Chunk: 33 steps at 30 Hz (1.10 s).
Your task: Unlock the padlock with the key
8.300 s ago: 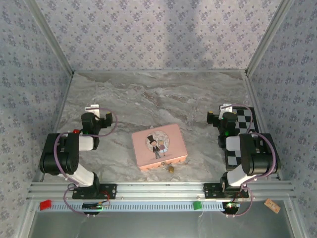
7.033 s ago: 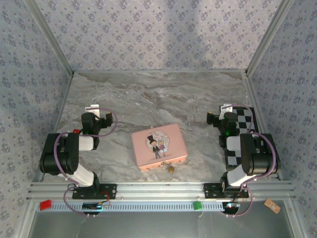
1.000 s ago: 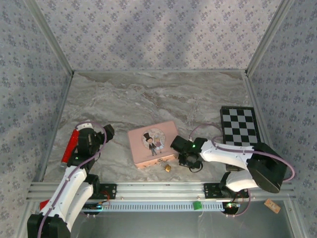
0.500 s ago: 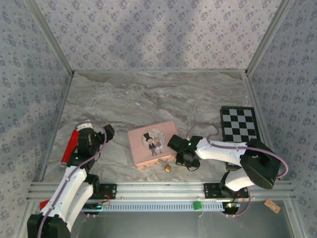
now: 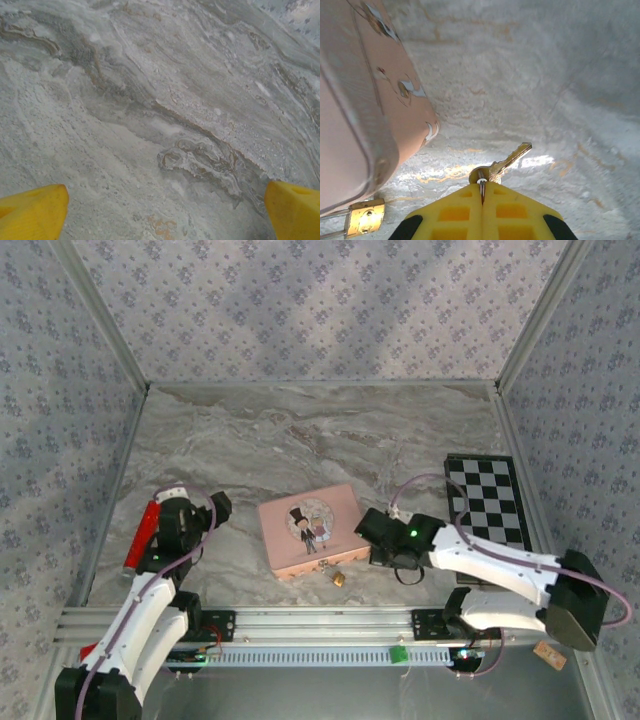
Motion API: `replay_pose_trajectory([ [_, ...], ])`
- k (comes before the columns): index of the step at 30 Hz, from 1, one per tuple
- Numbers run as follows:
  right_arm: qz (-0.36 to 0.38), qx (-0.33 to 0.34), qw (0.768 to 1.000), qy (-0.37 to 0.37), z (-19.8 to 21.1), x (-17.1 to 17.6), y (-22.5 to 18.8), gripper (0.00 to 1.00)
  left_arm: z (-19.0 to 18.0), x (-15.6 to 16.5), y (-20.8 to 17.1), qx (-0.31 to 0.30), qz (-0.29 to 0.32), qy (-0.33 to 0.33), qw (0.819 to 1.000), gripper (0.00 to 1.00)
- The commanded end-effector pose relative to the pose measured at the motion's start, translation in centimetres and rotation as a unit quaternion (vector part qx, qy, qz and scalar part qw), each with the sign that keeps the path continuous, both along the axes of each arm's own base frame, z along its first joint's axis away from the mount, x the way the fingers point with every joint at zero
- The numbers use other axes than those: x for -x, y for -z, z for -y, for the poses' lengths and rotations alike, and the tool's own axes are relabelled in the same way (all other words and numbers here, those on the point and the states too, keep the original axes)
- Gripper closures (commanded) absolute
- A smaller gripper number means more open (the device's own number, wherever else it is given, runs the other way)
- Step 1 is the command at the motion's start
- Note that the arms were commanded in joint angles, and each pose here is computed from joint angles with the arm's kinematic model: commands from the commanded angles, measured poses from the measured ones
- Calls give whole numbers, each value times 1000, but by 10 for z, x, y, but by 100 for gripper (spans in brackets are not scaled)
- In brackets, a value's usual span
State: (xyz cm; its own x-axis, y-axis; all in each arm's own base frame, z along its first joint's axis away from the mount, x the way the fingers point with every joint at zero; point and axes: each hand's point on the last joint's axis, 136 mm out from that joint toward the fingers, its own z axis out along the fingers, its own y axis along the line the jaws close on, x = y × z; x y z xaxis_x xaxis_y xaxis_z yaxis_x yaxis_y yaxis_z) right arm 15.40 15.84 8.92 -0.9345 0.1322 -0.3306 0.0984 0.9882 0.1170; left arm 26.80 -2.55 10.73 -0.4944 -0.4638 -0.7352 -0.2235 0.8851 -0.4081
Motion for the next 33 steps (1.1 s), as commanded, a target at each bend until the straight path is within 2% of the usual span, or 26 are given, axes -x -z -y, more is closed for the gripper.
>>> replay_pose_trajectory([
  [1, 85, 34, 992, -87, 2, -23, -31, 100, 12, -11, -24, 18, 21, 27, 999, 0],
  [4, 169, 15, 971, -167, -25, -41, -68, 100, 27, -16, -38, 52, 13, 47, 997, 0],
  [6, 231, 7, 943, -238, -48, -49, -91, 100, 40, -20, -53, 74, 9, 69, 995, 0],
  [8, 303, -7, 905, -298, -74, -54, -113, 100, 57, -24, -70, 82, 4, 100, 992, 0],
  [10, 378, -11, 850, -368, -99, -53, -126, 100, 75, -26, -83, 79, -11, 138, 987, 0],
  [12, 438, -17, 802, -406, -116, -52, -139, 100, 90, -27, -93, 78, -23, 169, 982, 0],
  [15, 473, -21, 766, -434, -131, -59, -147, 100, 113, -24, -106, 87, -27, 214, 973, 0],
  [21, 500, -29, 731, -463, -143, -66, -148, 100, 149, -16, -130, 112, -5, 277, 954, 0],
  [24, 511, -49, 723, -462, -143, -67, -150, 100, 164, -12, -139, 126, 5, 301, 945, 0],
  [30, 514, -35, 721, -464, -143, -72, -146, 100, 190, 1, -149, 132, 38, 359, 923, 5],
  [33, 509, -33, 722, -468, -146, -74, -147, 100, 204, 9, -152, 131, 44, 395, 908, 11],
])
